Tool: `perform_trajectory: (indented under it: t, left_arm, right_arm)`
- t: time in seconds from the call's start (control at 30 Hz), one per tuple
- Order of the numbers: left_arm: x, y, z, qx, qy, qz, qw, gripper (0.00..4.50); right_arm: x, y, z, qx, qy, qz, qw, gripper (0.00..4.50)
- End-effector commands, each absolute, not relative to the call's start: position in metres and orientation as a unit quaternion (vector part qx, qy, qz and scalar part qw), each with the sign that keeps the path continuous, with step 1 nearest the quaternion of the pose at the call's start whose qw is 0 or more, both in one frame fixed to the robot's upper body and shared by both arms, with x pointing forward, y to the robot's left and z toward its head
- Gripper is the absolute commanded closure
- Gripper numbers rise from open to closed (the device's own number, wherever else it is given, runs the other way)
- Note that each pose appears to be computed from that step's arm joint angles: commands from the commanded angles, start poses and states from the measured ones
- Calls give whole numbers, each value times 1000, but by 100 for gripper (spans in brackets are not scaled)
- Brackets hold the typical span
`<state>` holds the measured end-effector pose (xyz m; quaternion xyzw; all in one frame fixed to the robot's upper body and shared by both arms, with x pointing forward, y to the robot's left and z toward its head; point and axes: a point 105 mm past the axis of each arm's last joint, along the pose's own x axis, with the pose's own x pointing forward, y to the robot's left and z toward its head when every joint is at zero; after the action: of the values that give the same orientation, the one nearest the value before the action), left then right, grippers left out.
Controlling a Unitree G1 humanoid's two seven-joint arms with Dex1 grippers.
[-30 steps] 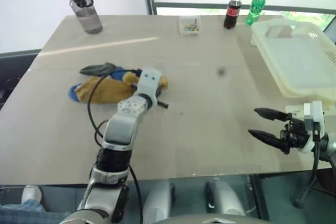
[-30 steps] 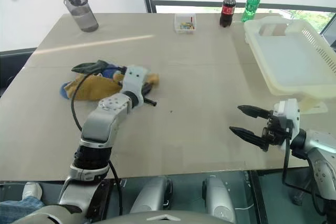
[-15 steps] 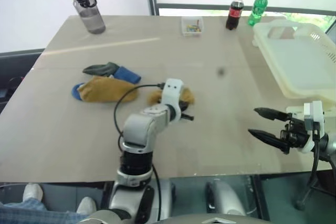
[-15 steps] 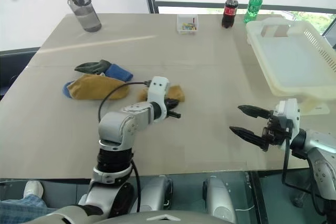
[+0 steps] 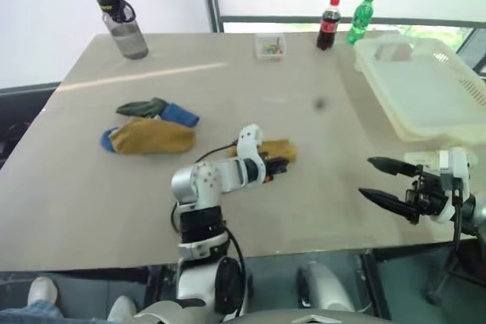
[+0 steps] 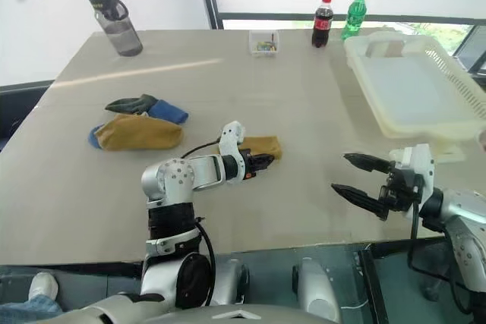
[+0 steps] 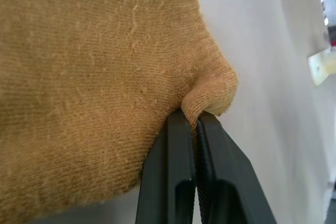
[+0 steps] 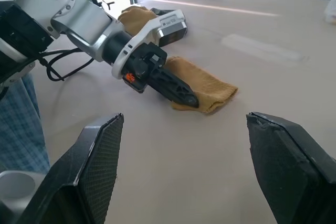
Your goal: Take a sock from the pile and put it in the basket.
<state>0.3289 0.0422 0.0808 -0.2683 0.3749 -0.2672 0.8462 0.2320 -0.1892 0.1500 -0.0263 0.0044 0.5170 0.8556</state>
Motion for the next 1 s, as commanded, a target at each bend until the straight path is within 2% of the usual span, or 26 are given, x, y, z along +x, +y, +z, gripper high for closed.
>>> perform_trajectory:
  t: [0.03, 0.13, 0.23, 0.33, 0.4, 0.53, 0.6, 0.67, 0.77, 0.87, 0.93, 1.0]
  left_arm:
    - [322, -50, 126, -298, 385, -353, 799, 280]
    - [324, -55, 129, -328, 384, -353, 788, 190]
    - [326, -53, 152, -368, 330, -393, 775, 99]
    - [323, -43, 172, -352, 275, -439, 779, 99]
    - [324, -30, 179, -280, 230, -446, 818, 99]
    - [313, -18, 184, -117, 161, -481, 854, 99]
    - [302, -15, 187, -55, 121, -513, 848, 99]
    - [285, -14, 193, -73, 105, -561, 818, 99]
    - [279, -8, 203, -109, 88, -584, 800, 99]
    - [295, 8, 200, -84, 80, -545, 830, 99]
    - [324, 30, 190, -27, 77, -467, 881, 99]
    - [347, 52, 181, 22, 78, -403, 912, 99]
  right_arm:
    - [229, -191, 161, -42, -13, 514, 857, 69]
    - [230, -191, 162, -43, -14, 513, 857, 69]
    - [230, -191, 163, -43, -14, 512, 857, 69]
    - [230, -191, 162, -42, -14, 512, 858, 69]
    - [230, -190, 161, -41, -15, 513, 857, 69]
    - [231, -189, 160, -40, -16, 514, 857, 69]
    - [232, -188, 160, -39, -17, 515, 856, 69]
    - [233, -187, 160, -38, -17, 518, 855, 69]
    - [234, -186, 160, -38, -17, 520, 853, 69]
    - [234, -186, 160, -37, -17, 521, 852, 69]
    - [235, -185, 160, -36, -17, 522, 852, 69]
    - [236, -184, 159, -36, -17, 523, 851, 69]
